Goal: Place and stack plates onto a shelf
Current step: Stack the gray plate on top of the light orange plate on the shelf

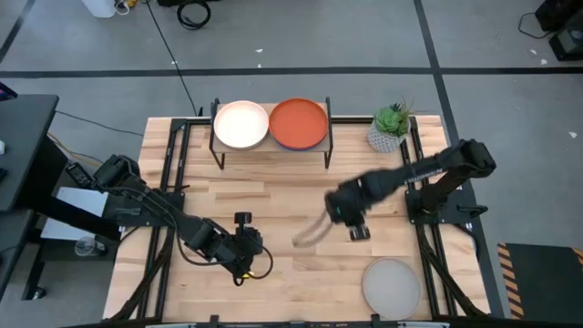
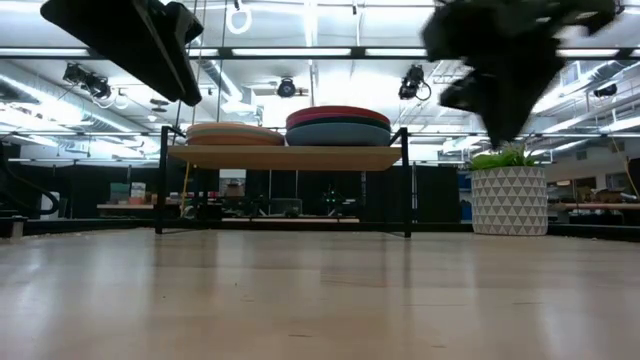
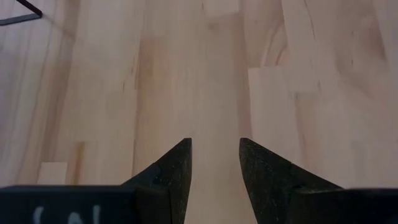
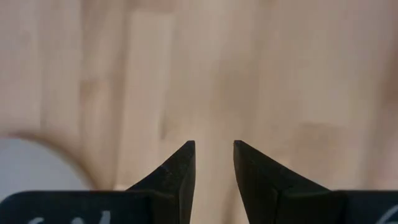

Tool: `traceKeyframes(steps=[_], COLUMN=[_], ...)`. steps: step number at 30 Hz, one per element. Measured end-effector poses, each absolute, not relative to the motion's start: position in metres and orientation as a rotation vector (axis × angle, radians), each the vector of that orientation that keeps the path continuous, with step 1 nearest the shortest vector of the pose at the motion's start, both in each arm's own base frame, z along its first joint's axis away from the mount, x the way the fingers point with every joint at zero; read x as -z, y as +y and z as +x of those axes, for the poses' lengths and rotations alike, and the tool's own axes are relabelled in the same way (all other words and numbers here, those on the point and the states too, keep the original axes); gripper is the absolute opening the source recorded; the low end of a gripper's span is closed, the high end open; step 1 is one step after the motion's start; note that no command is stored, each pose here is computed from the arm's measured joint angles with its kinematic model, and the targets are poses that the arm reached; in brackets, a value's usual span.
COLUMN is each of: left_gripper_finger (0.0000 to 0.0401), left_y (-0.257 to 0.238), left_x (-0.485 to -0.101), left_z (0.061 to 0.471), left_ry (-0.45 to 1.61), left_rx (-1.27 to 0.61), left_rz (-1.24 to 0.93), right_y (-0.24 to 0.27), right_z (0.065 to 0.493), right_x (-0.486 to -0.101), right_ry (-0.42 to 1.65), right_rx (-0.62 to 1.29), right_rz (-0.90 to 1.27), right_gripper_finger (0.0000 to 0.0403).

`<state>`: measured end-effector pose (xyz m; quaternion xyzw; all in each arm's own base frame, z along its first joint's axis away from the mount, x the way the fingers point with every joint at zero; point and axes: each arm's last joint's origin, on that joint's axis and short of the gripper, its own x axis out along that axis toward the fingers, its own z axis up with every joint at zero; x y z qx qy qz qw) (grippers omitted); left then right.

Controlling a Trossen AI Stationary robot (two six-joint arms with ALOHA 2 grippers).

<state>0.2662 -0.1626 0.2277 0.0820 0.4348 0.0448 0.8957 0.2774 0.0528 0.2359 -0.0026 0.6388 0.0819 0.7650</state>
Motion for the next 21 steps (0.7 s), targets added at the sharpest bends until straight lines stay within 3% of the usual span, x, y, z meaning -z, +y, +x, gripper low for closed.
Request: traceKeyframes(steps=[11, 21], left_gripper_finger=[0.0141, 0.0141], left_y=[-0.149, -0.133], left_x=[-0.229, -0.232], left_z=[0.276, 0.289], left_ry=[0.875, 0.842], left_rx=[-0.142, -0.151], left_rz=[0.209, 0.250], right_y=[0.138, 0.174], right_z=[0.223, 0.184], right_x=[-0.196, -0.180], right_ry=[1.533, 1.523], right_rx=[-0.089, 0.055], right_rz=[0.036, 0.051], right_gripper_finger=[0.0118, 0.0119])
